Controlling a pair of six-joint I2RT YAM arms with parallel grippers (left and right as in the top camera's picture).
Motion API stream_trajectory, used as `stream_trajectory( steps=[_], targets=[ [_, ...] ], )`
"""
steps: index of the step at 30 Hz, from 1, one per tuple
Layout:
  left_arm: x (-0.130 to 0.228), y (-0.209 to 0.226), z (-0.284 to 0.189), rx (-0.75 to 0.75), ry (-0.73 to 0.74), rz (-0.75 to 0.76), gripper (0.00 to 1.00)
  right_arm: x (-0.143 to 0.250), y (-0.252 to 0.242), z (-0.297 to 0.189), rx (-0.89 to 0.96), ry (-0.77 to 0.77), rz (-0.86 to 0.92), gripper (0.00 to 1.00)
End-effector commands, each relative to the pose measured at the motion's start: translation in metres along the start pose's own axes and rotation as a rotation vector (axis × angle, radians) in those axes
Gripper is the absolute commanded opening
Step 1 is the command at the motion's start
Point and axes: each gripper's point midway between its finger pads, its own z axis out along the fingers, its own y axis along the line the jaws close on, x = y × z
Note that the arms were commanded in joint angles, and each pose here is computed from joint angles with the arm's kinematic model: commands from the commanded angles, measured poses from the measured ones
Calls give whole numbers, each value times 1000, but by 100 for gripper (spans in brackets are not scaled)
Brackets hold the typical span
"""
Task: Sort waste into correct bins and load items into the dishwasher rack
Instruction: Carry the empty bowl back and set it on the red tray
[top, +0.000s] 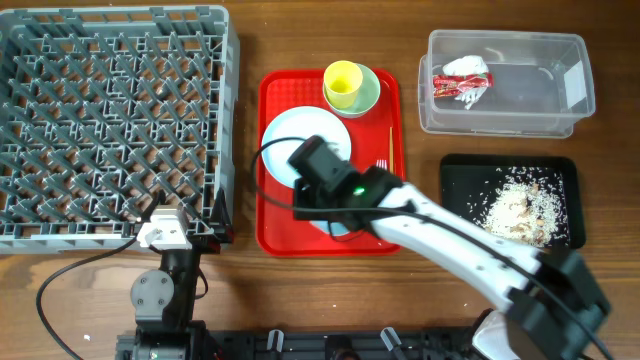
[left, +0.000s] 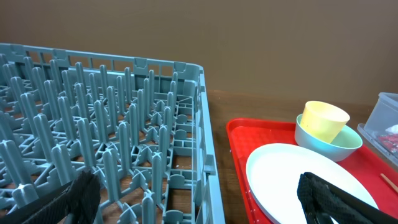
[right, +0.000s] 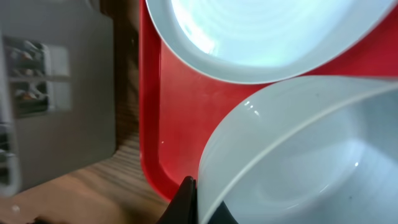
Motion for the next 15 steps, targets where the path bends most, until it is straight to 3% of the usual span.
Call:
stream_trajectory(
  steps=[1, 3, 6, 10, 12, 15],
  targets=[
    [1, 1, 0, -6, 3, 16, 100, 4, -4, 24, 47, 6, 26, 4],
    [1, 1, 0, -6, 3, 16, 100, 8, 2, 26, 16, 31, 22, 5],
    [1, 1, 0, -6, 3, 16, 100, 12, 19, 25, -68, 70, -39, 14],
    [1, 1, 0, -6, 3, 16, 100, 15, 27, 19, -111, 94, -87, 34],
    [1, 1, 0, -6, 3, 16, 100, 9, 36, 3, -152, 102, -97, 47],
    [1, 1, 0, -6, 3, 16, 100, -18, 40, -35, -168, 52, -98, 80]
  ],
)
